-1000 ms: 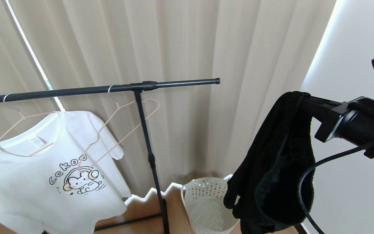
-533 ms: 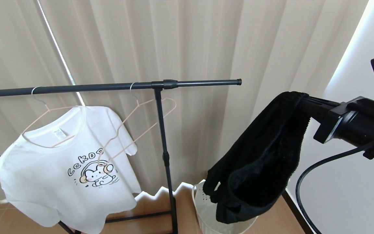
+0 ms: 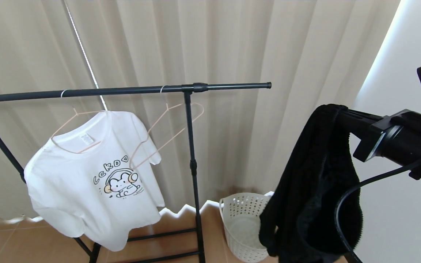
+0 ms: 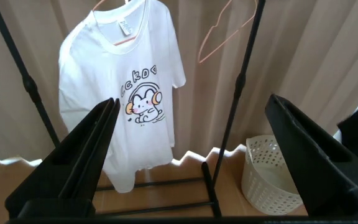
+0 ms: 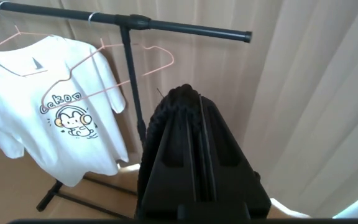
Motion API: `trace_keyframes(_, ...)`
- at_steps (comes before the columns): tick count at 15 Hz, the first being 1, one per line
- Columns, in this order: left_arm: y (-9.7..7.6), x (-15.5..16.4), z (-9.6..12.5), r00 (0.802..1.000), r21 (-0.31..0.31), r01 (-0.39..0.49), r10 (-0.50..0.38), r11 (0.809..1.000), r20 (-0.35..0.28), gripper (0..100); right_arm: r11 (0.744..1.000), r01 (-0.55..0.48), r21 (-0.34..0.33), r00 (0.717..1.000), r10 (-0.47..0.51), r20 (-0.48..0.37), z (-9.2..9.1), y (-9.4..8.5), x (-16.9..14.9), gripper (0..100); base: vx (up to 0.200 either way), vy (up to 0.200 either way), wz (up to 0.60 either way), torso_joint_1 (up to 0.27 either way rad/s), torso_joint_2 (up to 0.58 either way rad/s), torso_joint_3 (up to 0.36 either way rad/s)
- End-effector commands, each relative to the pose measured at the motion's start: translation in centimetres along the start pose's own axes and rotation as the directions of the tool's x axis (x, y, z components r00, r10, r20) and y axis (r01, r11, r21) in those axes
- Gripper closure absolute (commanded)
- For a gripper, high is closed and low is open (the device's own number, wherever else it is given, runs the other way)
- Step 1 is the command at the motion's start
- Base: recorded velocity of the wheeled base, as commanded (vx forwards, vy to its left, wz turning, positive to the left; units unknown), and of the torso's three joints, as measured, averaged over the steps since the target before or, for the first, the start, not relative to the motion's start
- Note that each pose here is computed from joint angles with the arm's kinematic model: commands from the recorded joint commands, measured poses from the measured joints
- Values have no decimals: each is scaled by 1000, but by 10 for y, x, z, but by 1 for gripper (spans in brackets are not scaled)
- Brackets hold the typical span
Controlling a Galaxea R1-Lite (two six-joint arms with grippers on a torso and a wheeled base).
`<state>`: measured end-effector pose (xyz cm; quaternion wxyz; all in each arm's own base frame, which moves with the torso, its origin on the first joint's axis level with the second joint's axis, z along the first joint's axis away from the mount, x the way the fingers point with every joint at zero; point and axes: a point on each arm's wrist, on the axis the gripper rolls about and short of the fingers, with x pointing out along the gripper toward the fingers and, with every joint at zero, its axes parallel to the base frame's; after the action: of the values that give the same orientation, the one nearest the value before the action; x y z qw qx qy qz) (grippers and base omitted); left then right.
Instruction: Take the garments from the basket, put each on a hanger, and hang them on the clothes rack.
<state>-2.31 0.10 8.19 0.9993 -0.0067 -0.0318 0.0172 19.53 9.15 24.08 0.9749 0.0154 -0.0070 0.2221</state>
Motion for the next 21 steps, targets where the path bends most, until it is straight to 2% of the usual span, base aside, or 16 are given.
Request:
trace_keyframes(1, 0, 0, 0, 1000, 0, 0, 0, 1000, -2, 0, 1000, 0, 0, 1000, 0, 0, 0, 0, 1, 100, 0, 200, 0, 12, -2, 7)
trace_keyframes(6, 0, 0, 0, 1000, 0, 0, 0, 1000, -2, 0, 1000, 0, 0, 1000, 0, 0, 0, 0, 1, 100, 0, 200, 0, 7, 1, 0)
trace_keyframes(8, 0, 0, 0, 1000, 0, 0, 0, 1000, -1, 0, 1000, 0, 0, 1000, 0, -2, -1, 0, 1, 100, -200, 200, 0, -2, 5, 2)
trace_keyframes(12, 0, 0, 0, 1000, 0, 0, 0, 1000, -1, 0, 1000, 0, 0, 1000, 0, 0, 0, 0, 1, 100, -200, 0, 0, 6, 6, 2)
trace_keyframes(18, 0, 0, 0, 1000, 1, -2, 2, 1000, 0, 0, 1000, 1, -13, 1000, -1, -4, -1, 0, 1, 100, 0, 0, 0, 0, 0, 0)
trace_keyframes(21, 0, 0, 0, 1000, 4, -2, 2, 1000, -2, 0, 1000, 7, -15, 1000, -8, -3, -1, -1, 1, 100, 0, 0, 600, 6, -2, 4)
